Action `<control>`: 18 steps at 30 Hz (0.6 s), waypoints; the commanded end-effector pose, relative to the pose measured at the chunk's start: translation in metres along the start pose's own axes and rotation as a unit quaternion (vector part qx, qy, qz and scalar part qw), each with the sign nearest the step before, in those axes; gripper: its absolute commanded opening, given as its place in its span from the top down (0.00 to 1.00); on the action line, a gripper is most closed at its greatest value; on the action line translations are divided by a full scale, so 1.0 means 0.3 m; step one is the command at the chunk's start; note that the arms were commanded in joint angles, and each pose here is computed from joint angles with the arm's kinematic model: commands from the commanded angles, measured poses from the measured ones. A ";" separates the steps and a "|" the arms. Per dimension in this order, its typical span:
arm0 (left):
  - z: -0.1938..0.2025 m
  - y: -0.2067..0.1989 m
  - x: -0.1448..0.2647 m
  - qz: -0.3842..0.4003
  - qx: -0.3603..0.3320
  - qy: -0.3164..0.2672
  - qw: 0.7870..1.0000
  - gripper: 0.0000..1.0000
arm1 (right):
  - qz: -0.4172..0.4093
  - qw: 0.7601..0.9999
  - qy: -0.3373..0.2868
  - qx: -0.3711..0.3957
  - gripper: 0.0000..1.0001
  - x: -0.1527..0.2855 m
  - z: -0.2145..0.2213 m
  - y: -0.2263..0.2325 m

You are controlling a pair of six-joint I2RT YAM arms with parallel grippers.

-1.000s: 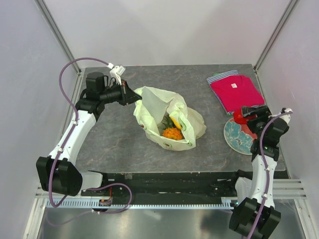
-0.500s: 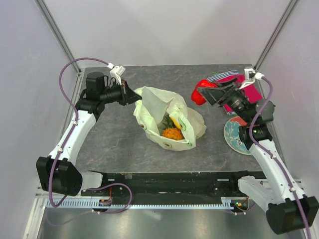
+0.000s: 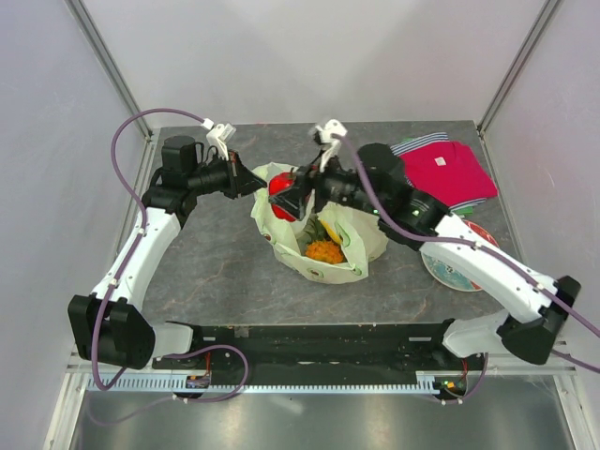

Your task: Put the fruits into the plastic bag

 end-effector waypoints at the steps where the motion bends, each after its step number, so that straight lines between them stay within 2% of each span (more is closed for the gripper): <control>1: -0.024 -0.022 0.009 0.012 -0.007 -0.012 1.000 0.98 | 0.132 0.981 0.125 0.068 0.84 -0.015 0.139 -0.112; 2: -0.025 -0.021 0.009 0.011 -0.007 -0.012 1.000 0.98 | 0.168 0.967 0.177 0.074 0.85 -0.022 0.222 -0.154; 3: -0.027 -0.022 0.010 0.012 -0.008 -0.013 1.000 0.98 | 0.182 0.963 0.183 0.080 0.85 -0.030 0.205 -0.158; 5: -0.025 -0.022 0.009 0.012 -0.009 -0.013 1.000 0.98 | 0.230 0.939 0.239 0.091 0.86 -0.039 0.294 -0.193; 12: -0.025 -0.021 0.009 0.011 -0.007 -0.012 1.000 0.98 | 0.356 0.880 0.299 0.093 0.87 -0.025 0.400 -0.309; 18: -0.028 -0.021 0.009 0.010 -0.009 -0.014 1.000 0.98 | 0.401 0.845 0.344 0.086 0.88 -0.024 0.535 -0.395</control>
Point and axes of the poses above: each gripper's point midway between its finger pads, its own x axis back along the fingers, its own y axis along the line the jaws close on, z = x × y, the point moved 1 cm from there along x, back along the fingers, and after that the axes turned 3 degrees about x, right-handed, at the moved point
